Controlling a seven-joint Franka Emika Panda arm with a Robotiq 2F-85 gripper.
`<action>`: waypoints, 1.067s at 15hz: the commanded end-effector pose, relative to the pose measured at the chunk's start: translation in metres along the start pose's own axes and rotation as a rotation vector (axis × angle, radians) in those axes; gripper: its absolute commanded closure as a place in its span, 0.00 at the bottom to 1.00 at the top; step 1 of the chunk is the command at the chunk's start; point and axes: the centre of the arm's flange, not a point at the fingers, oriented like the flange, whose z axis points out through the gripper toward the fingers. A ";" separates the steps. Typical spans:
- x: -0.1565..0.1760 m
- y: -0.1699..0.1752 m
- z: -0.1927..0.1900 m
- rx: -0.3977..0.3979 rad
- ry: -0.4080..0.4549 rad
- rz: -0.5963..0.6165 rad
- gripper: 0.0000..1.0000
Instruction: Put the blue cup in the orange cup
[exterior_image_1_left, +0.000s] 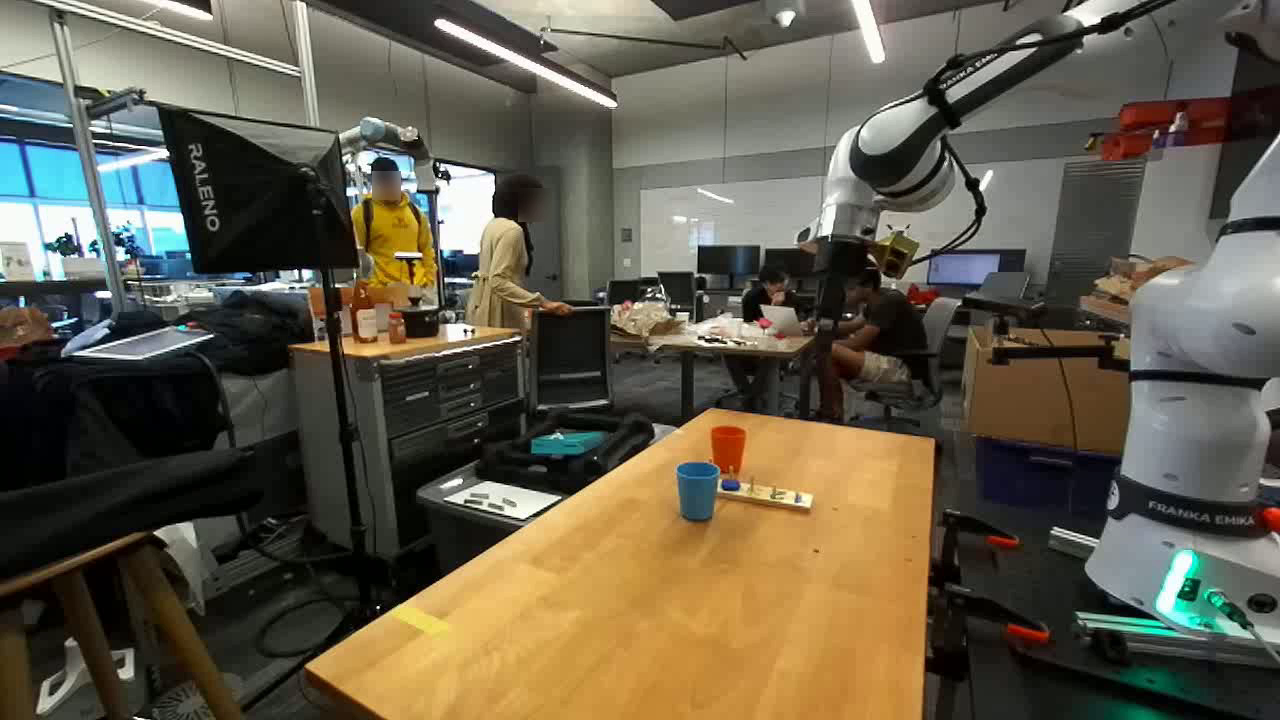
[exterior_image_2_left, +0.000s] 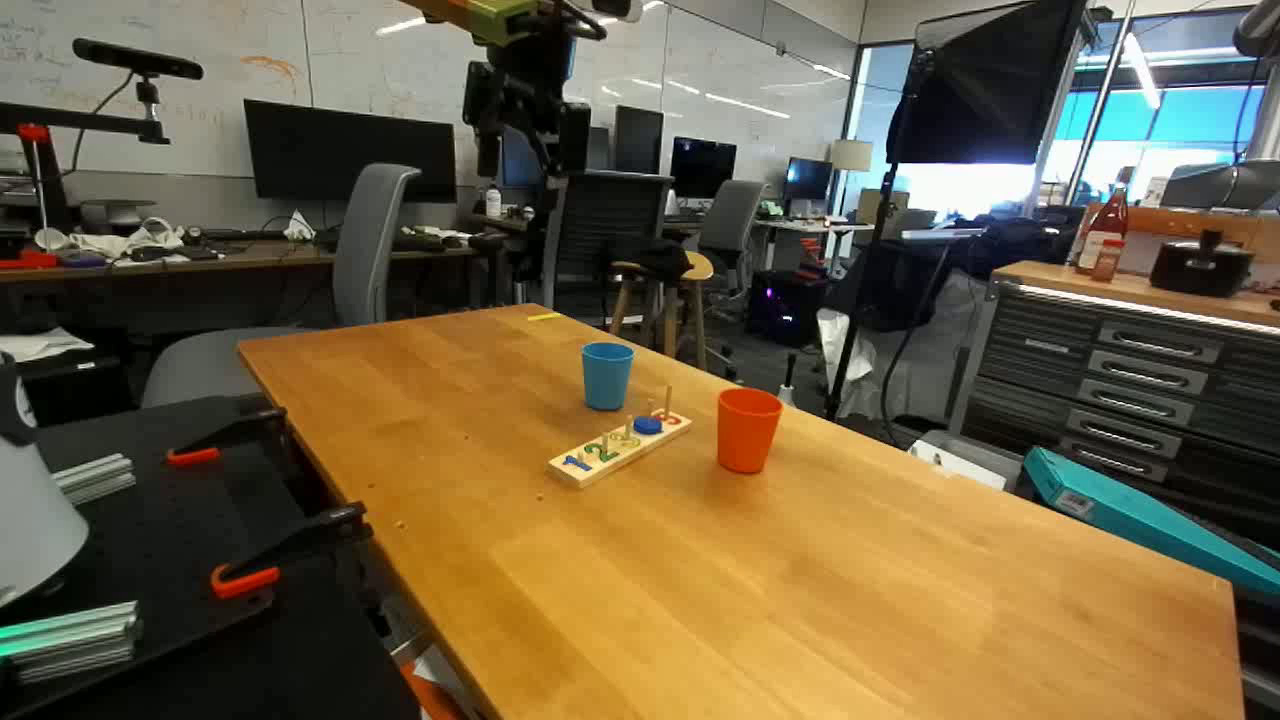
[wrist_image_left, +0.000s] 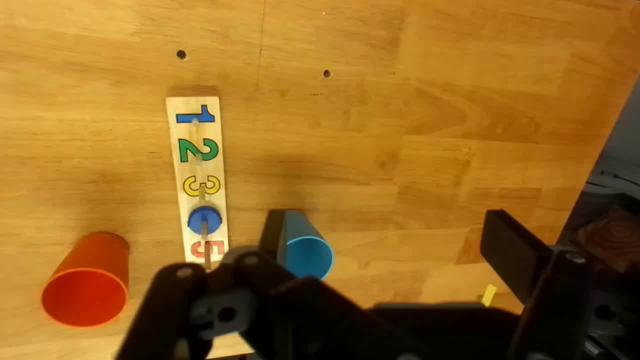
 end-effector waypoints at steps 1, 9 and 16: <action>0.001 0.000 -0.001 -0.001 0.002 0.000 0.00; 0.050 -0.026 0.048 -0.089 0.020 -0.079 0.00; 0.126 -0.058 0.143 -0.201 0.046 -0.172 0.00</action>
